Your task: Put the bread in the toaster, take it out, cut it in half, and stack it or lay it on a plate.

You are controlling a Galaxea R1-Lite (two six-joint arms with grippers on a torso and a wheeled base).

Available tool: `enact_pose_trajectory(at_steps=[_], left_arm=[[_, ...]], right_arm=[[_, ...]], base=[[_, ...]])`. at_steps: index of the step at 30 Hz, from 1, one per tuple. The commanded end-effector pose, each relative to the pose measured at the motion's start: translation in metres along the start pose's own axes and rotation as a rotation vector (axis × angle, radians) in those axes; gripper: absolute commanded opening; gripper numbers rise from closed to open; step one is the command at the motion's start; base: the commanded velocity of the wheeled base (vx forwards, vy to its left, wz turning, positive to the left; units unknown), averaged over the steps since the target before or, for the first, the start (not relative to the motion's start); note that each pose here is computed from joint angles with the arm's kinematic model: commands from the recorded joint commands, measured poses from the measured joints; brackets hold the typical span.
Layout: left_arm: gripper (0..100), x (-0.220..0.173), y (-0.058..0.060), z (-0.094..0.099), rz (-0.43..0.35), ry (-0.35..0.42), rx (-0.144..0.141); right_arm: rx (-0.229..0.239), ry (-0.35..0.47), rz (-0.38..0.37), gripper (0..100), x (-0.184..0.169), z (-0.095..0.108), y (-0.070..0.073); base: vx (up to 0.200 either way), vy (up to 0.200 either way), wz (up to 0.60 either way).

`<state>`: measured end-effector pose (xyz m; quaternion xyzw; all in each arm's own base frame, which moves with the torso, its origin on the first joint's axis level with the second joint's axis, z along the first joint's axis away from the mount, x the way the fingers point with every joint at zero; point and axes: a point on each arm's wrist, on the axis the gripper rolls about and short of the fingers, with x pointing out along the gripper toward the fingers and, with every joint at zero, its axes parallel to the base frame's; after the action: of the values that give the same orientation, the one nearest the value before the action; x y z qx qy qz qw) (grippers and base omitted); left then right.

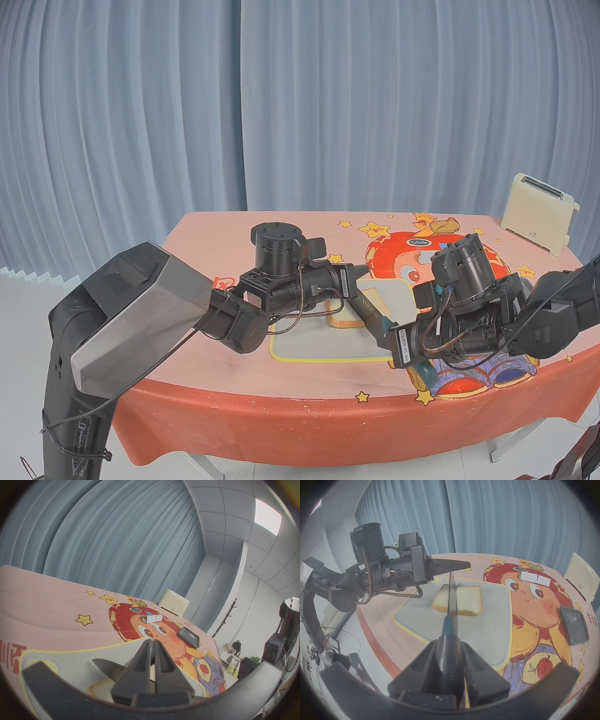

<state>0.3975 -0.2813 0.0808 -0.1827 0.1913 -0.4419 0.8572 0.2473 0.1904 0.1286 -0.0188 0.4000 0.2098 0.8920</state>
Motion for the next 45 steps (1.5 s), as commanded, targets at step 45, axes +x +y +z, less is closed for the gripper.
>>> enact_pose_trajectory(at_steps=[45], left_arm=[[0,0.022,0.012,0.001,0.031,0.018,-0.015]], right_arm=[[0.022,-0.019,-0.03,0,-0.002,0.001,0.003]], base=[[0.0,0.0,0.0]])
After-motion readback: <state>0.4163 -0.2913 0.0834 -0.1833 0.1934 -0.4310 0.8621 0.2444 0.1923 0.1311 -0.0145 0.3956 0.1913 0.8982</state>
